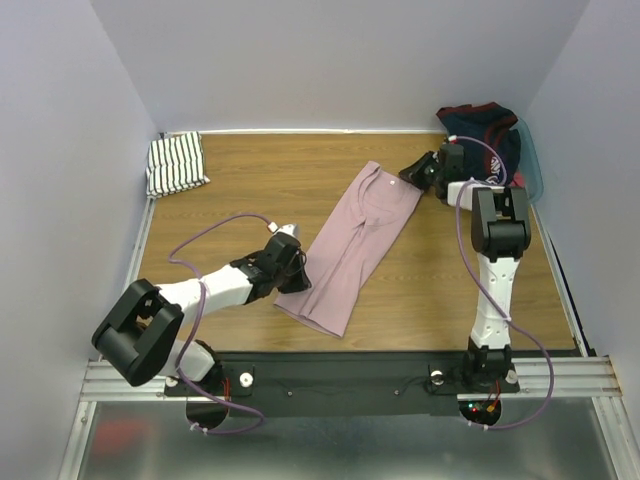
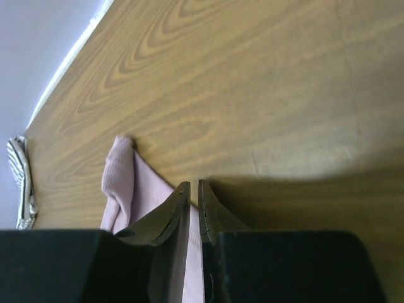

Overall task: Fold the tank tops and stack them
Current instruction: Fold the tank top

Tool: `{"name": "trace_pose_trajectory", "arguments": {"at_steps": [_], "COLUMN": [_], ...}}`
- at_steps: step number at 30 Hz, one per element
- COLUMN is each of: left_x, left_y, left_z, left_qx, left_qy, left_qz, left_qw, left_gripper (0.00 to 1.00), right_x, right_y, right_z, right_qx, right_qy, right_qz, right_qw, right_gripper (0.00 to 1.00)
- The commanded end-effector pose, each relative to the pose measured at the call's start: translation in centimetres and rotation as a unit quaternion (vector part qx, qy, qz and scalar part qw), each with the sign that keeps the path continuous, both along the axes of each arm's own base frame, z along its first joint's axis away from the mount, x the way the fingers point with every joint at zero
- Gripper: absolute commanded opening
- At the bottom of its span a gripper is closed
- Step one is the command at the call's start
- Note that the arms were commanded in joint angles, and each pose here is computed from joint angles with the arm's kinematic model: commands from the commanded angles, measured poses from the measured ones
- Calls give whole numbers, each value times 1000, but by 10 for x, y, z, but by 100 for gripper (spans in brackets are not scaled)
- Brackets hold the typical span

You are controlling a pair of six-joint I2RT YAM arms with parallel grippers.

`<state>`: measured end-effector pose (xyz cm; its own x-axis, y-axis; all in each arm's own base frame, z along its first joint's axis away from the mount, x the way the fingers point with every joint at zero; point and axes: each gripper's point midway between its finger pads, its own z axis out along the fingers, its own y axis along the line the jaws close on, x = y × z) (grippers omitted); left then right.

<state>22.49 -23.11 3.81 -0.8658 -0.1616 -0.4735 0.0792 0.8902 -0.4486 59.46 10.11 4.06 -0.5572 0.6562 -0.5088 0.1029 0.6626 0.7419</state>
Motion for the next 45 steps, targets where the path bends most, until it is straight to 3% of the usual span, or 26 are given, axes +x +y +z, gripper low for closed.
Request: {"name": "trace_pose_trajectory", "arguments": {"at_steps": [1,7,14,19,23,28,37,42,45], "left_x": [26,42,49,65,98,130,176,149,113], "left_y": [-17,-27,-38,-49,-60,-52,-61,-30,-4], "left_z": [30,39,45,67,94,94,86,98,90], "left_qx": [-35,-48,-59,-67,-57,-37,27,-3,-14], "left_qy": [-34,-39,-50,-79,-118,-128,-117,-121,-115], "left_qz": [9,4,-24,-36,-30,-1,-31,47,78], "left_qw": [999,998,997,994,991,991,992,992,990], "left_gripper": [0,0,0,5,9,15,26,27,27], "right_x": [17,24,17,6,-19,-57,-101,-150,-194], "right_y": [15,16,7,-2,-20,-17,1,41,63], "right_z": [0,-4,58,124,150,134,69,66,78], "right_qx": [-16,-61,-127,-146,-165,-192,-221,-258,-255], "right_qy": [17,22,-36,-87,-92,-55,20,21,6], "right_qz": [18,-2,-32,-60,-107,-102,-57,-7,7], "right_qw": [1000,998,991,984,976,975,973,966,967], "right_gripper": [16,17,38,47,50,50,47,47,47]}}
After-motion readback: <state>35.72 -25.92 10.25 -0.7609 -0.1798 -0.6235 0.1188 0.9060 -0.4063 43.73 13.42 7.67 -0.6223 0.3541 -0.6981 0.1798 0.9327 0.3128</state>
